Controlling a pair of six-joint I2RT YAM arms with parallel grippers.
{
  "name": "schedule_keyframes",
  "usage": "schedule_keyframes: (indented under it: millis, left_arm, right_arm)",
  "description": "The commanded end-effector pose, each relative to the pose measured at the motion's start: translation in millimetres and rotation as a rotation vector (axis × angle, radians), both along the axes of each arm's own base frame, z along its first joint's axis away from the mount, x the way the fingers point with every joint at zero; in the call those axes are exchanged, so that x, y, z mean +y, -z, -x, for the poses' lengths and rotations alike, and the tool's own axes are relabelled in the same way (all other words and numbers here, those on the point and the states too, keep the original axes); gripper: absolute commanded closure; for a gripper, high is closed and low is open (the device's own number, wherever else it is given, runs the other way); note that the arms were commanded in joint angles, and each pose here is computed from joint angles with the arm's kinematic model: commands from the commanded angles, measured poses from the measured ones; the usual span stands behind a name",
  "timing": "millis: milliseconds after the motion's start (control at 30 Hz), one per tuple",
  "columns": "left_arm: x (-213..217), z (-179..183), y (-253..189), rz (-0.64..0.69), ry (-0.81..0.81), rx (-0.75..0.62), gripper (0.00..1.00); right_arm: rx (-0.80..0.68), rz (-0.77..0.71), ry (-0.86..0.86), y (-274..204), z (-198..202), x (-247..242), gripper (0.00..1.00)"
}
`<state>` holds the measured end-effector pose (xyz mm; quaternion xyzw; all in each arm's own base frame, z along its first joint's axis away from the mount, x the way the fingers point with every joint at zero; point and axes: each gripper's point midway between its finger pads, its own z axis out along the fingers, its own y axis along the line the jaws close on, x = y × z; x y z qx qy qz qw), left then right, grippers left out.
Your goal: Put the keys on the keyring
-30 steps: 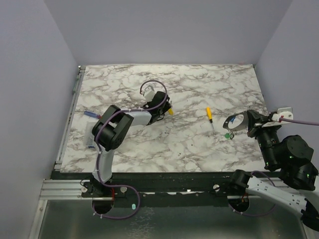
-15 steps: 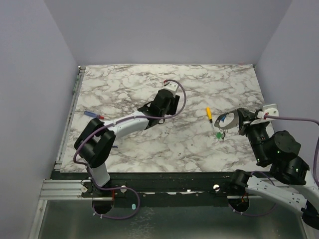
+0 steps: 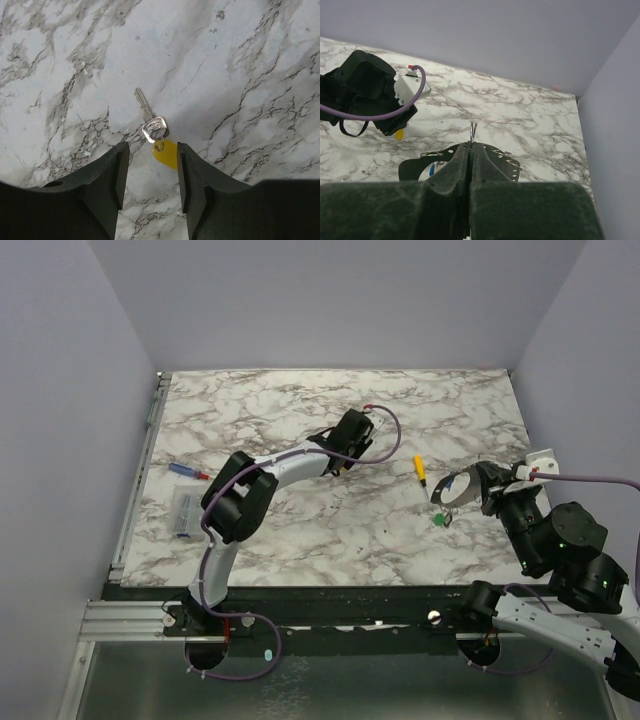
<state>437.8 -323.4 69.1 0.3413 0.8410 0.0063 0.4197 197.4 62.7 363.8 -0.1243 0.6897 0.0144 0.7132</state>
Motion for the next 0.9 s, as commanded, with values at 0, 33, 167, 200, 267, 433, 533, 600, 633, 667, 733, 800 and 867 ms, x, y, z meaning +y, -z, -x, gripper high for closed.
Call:
schedule_keyframes:
  millis: [0,33,167,200,267,433,533,600,633,667,733,800,867]
  left_arm:
    - [0.0,-1.7,2.9,-0.023,0.032,0.059,0.52]
    - [0.6,-2.3,4.7,-0.016,0.037,0.072,0.52]
    - [3.1,-1.7,13.2,-0.017,0.051,0.112,0.57]
    - [3.5,-1.5,15.9,-0.021,0.054,0.118,0.58]
    - [3.5,-1.2,20.1,-0.025,0.058,0.127,0.59]
    - [1.0,-2.5,27.9,-0.018,0.063,0.149,0.62]
    - [-0.5,-2.9,31.3,-0.013,0.068,0.16,0.62]
    - [-3.0,-1.9,32.4,-0.005,0.074,0.168,0.62]
    - [-4.0,-1.3,33.1,-0.002,0.076,0.172,0.61]
    - [-3.9,-1.5,33.9,0.0,0.073,0.174,0.61]
    - [-3.1,-2.5,34.3,-0.003,0.066,0.172,0.61]
    - [-2.7,-2.9,36.0,-0.009,0.065,0.171,0.61]
    - [-3.1,-3.4,36.3,-0.009,0.065,0.171,0.62]
  right_arm:
    - [-0.001,-0.026,-0.021,-8.8,5.9,-2.9,0.99]
    - [0.003,-0.023,-0.021,-7.7,5.7,-2.6,0.99]
    - [0.012,-0.018,-0.021,-6.1,5.3,-1.6,0.99]
    - [0.014,-0.016,-0.021,-6.2,5.0,-1.3,0.99]
    - [0.016,-0.012,-0.021,-5.6,4.2,-0.1,0.99]
    - [0.017,-0.012,-0.024,-6.9,3.0,2.5,0.99]
    - [0.021,-0.009,-0.024,-5.2,2.2,4.0,0.99]
    - [0.023,-0.009,-0.024,-4.3,1.9,4.5,0.99]
    - [0.023,-0.011,-0.024,-4.3,1.9,4.6,0.99]
    - [0.024,-0.01,-0.025,-3.7,1.6,5.3,0.99]
    - [0.025,-0.008,-0.025,-2.6,1.1,6.0,0.99]
    - [0.025,-0.009,-0.028,-3.0,0.9,7.0,0.99]
    - [0.026,-0.006,-0.029,-2.5,0.4,7.8,0.99]
